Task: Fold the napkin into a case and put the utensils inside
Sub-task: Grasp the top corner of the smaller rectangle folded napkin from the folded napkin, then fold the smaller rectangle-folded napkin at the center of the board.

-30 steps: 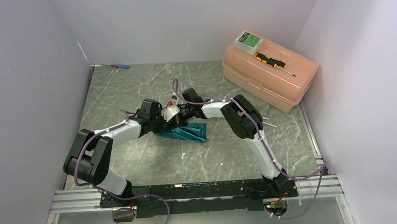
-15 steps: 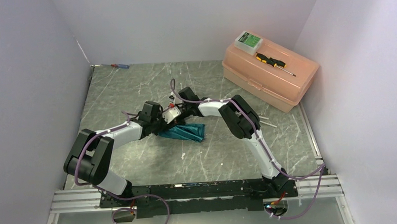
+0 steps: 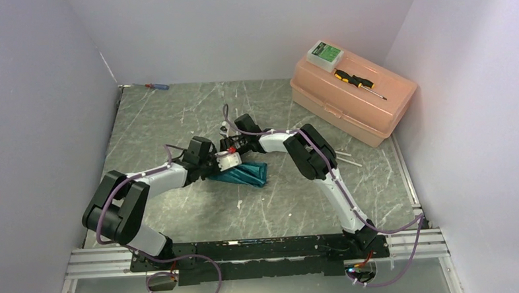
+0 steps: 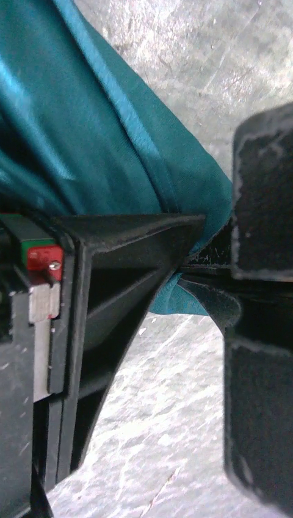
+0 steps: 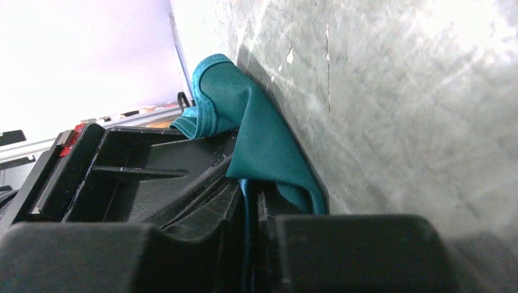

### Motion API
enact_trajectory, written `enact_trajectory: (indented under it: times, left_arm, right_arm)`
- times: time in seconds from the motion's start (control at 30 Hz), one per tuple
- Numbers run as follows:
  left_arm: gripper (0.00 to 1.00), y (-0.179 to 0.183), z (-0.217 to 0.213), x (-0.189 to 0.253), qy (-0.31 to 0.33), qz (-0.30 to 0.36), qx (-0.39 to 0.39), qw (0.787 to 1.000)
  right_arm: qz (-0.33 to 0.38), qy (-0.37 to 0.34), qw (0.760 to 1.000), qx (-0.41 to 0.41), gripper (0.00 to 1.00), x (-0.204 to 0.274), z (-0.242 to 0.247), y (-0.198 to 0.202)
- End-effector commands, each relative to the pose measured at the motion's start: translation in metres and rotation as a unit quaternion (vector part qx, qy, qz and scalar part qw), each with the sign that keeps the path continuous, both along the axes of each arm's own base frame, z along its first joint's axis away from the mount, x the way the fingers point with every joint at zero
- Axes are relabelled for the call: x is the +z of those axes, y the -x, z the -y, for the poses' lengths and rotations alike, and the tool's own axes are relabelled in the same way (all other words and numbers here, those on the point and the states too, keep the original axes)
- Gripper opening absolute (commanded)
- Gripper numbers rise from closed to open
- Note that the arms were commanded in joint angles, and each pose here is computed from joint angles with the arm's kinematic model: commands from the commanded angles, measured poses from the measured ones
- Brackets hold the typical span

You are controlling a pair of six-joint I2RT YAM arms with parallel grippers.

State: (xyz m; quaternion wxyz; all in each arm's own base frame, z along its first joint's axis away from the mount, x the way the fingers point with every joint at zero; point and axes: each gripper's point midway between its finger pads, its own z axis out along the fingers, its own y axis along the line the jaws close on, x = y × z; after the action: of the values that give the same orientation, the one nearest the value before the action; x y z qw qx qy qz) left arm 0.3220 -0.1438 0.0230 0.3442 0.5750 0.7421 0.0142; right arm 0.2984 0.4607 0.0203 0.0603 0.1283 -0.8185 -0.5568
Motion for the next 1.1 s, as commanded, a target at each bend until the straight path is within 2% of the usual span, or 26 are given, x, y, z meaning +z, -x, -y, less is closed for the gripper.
enact_trajectory:
  times: [0.0, 0.2, 0.33, 0.43, 0.5, 0.73, 0.87, 1.07]
  left_arm:
    - [0.03, 0.041, -0.005, -0.042, -0.058, -0.062, -0.069, 0.994]
    - [0.03, 0.046, -0.014, -0.05, -0.076, -0.085, -0.047, 0.992]
    - [0.02, 0.046, -0.013, -0.052, -0.082, -0.116, -0.032, 0.989]
    - [0.03, 0.048, -0.013, -0.056, -0.085, -0.142, -0.02, 0.986]
    - [0.03, 0.049, -0.012, -0.059, -0.083, -0.15, -0.014, 0.985]
    - [0.03, 0.055, -0.009, -0.066, -0.08, -0.181, -0.005, 0.98]
    - [0.03, 0.053, -0.01, -0.067, -0.083, -0.183, -0.004, 0.98]
    - [0.03, 0.051, -0.01, -0.066, -0.08, -0.174, 0.004, 0.982]
  right_arm:
    - [0.012, 0.014, 0.999, -0.029, 0.22, -0.009, 0.016, -0.01]
    - [0.065, -0.018, 0.996, -0.061, 0.44, 0.037, 0.043, -0.032]
    - [0.117, -0.004, 0.989, -0.095, 0.6, 0.053, 0.084, -0.046]
    - [0.178, 0.002, 0.975, -0.13, 0.7, 0.064, 0.119, -0.045]
    - [0.248, 0.029, 0.957, -0.151, 0.77, 0.073, 0.141, -0.043]
    - [0.35, 0.085, 0.917, -0.17, 0.79, 0.064, 0.182, -0.003]
    - [0.414, 0.094, 0.894, -0.143, 0.79, 0.062, 0.176, 0.03]
    - [0.451, 0.101, 0.874, -0.152, 0.77, 0.057, 0.171, 0.034]
